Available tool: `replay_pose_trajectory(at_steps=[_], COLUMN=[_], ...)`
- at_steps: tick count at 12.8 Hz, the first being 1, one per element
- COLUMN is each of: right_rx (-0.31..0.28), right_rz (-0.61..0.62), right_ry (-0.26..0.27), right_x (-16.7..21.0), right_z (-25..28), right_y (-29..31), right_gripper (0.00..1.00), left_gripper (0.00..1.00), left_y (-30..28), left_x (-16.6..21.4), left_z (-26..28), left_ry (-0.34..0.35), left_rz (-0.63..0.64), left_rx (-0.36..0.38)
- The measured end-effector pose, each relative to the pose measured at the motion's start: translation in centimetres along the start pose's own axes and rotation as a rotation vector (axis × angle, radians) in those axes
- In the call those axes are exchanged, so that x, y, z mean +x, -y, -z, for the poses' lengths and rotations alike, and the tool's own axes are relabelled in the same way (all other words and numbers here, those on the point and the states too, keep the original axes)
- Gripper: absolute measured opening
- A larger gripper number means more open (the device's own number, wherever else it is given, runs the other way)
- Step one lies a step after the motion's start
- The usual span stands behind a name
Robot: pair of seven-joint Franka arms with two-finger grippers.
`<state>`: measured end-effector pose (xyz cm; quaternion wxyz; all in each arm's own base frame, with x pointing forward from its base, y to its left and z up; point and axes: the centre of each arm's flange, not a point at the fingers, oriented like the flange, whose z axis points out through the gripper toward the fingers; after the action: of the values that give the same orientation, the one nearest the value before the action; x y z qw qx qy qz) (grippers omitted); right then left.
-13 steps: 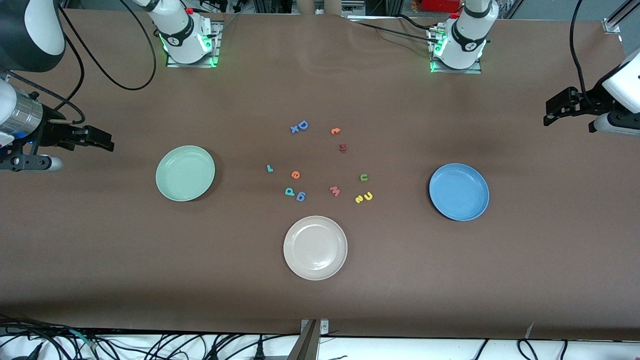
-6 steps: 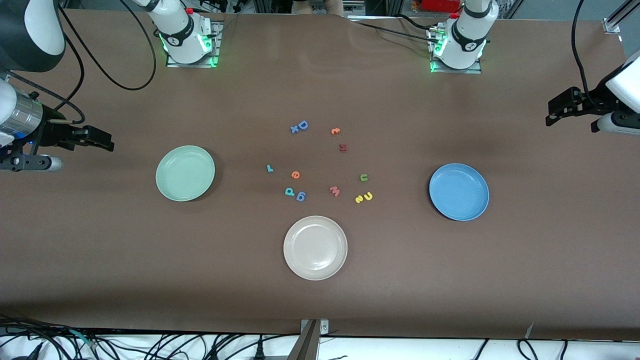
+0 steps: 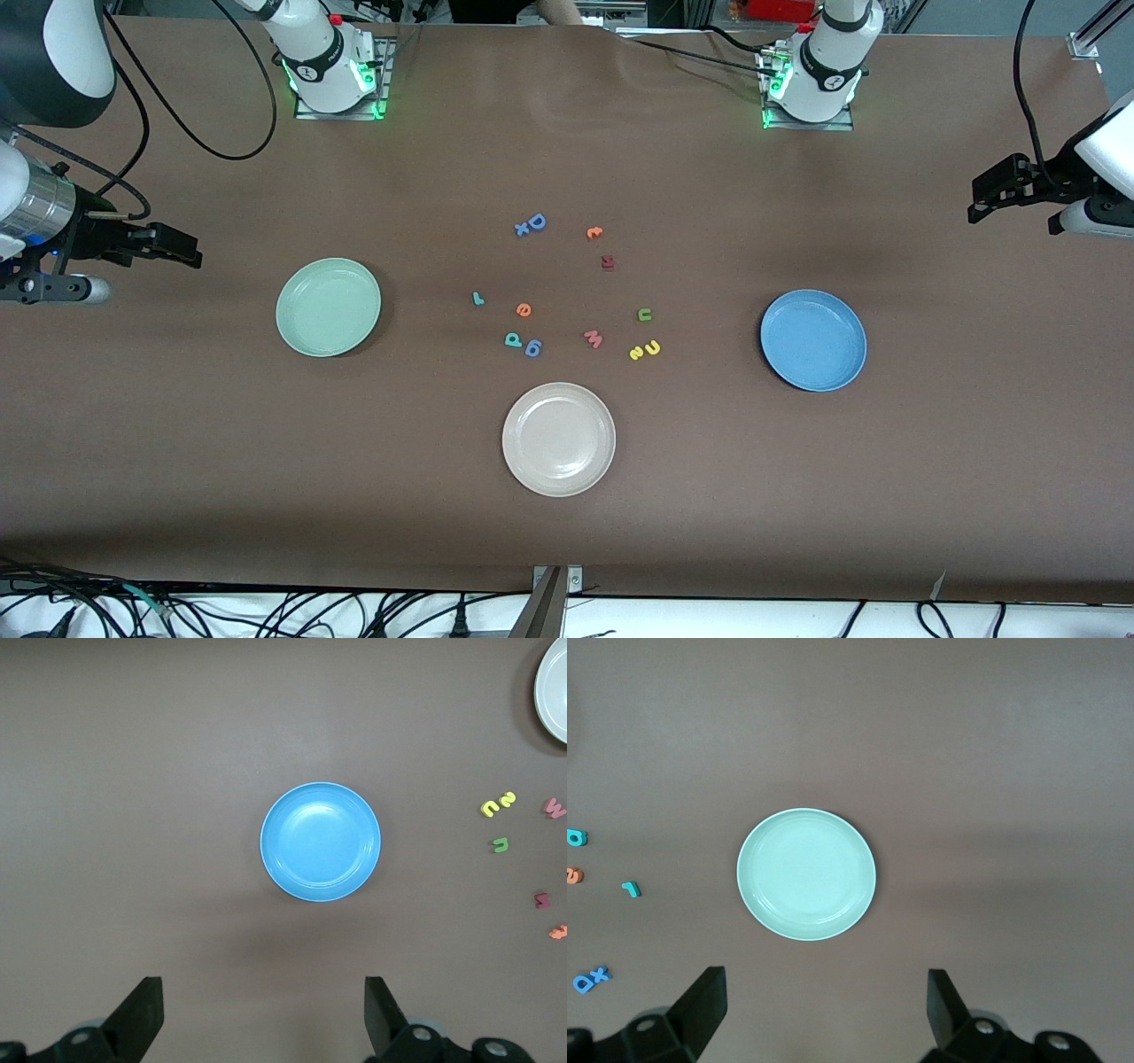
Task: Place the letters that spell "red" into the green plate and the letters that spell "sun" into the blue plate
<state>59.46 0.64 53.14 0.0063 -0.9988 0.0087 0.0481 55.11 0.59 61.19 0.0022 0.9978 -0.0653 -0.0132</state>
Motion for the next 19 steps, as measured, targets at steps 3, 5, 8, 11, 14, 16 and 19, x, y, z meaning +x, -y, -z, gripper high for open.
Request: replay_pose_trajectory(at_steps=[3,5,8,11,14,16,19], right_rx=[0.000,0.000,0.001,0.001,0.001,0.001,0.001], right_rz=[0.000,-0.003,-0.010,-0.015,-0.016,-0.016,-0.016], right_ry=[0.000,0.000,0.000,-0.001,-0.001,-0.001,-0.001], right_x=[0.00,0.00,0.01,0.02,0.02,0.02,0.02], right_z=[0.00,0.00,0.01,0.02,0.02,0.02,0.02], right_y=[-0.03,-0.15,-0.59,-0.92,-0.96,-0.96,-0.96], right_gripper=[1.00,1.00,1.00,1.00,1.00,1.00,1.00], left_gripper=[1.00,1.00,1.00,1.00,1.00,1.00,1.00], left_y=[1.05,1.27,1.25,1.02,0.84,0.84,0.83], left_x=[-0.11,-0.14,-0.13,-0.09,-0.07,-0.06,-0.06], left_z=[-0.09,-0.11,-0.11,-0.11,-0.11,-0.11,-0.11], left_ry=[0.002,0.002,0.002,0.002,0.002,0.002,0.002], left_rz=[0.019,0.023,0.022,0.018,0.015,0.015,0.015], left_rx=[-0.001,-0.001,-0.001,-0.001,-0.001,-0.001,-0.001])
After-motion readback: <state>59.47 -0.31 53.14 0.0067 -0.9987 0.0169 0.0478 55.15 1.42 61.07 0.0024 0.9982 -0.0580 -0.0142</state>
